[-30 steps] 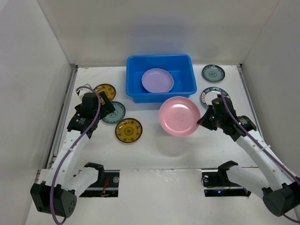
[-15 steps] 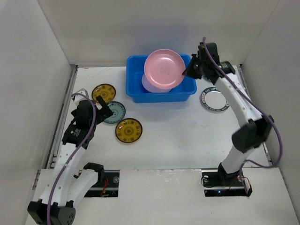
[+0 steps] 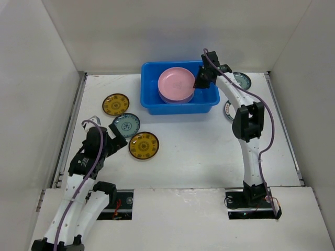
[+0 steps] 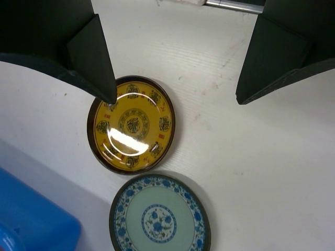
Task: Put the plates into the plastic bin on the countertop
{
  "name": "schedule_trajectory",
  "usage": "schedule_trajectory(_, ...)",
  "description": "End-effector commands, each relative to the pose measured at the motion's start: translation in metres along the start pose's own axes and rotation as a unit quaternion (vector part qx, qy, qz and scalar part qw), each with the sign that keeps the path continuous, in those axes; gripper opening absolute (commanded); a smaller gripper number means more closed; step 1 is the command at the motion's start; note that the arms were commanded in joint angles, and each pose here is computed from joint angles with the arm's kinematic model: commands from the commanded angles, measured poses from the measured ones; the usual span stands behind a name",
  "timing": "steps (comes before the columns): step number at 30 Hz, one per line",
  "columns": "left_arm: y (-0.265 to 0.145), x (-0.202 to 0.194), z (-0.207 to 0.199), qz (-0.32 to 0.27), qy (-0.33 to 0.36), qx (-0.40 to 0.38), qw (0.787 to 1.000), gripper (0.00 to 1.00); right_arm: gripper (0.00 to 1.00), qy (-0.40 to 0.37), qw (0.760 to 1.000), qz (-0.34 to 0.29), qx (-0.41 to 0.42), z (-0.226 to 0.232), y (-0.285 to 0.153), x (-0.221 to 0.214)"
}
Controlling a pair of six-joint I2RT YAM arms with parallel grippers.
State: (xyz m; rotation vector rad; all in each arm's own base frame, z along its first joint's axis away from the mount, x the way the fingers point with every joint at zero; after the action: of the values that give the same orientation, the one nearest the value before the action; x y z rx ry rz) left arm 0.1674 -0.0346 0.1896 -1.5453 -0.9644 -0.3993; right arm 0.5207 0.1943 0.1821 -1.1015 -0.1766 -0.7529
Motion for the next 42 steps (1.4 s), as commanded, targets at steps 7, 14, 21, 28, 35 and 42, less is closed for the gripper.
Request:
schedule_trajectory(7,-0.008,-0.020,-0.009,0.050,-0.027,-0.034,0.998,1.00,0.15,0.018,0.998,-0.050,0.035,0.016,0.008,0.030)
schedule_trajectory(14,0.000,-0.032,-0.019,0.075,-0.073,-0.055,0.993,1.00,0.46,0.021,0.998,-0.056,0.036,0.015,0.003,0.034)
schedule_trajectory(21,0.011,-0.046,-0.033,0.098,-0.119,-0.081,0.985,0.97,0.62,-0.004,0.984,-0.134,0.118,0.048,-0.099,0.053)
schedule_trajectory(28,0.035,-0.068,-0.043,0.121,-0.118,-0.078,0.983,0.91,0.68,-0.039,0.973,-0.156,0.165,0.045,-0.190,0.017)
schedule_trajectory(35,0.048,-0.085,-0.045,0.112,-0.152,-0.076,0.979,0.74,0.69,-0.050,0.975,-0.144,0.164,0.005,-0.221,-0.033)
schedule_trajectory(42,0.060,-0.093,-0.043,0.098,-0.164,-0.062,0.980,0.60,0.68,-0.035,0.973,-0.145,0.173,-0.027,-0.234,-0.067)
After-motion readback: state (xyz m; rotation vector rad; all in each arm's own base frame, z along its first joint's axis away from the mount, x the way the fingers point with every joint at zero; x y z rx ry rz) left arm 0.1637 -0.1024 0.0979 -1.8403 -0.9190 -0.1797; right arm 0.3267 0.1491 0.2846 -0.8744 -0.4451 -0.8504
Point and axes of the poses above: each gripper's point midway between its finger pads, its own y axis out along the fingers, its own z axis along the line the jaws close on, x = y × z, the point moved 5 cm from there along -y, back along the fingers, and after that the axes turned 9 degrees about y, right-handed, at the moved point
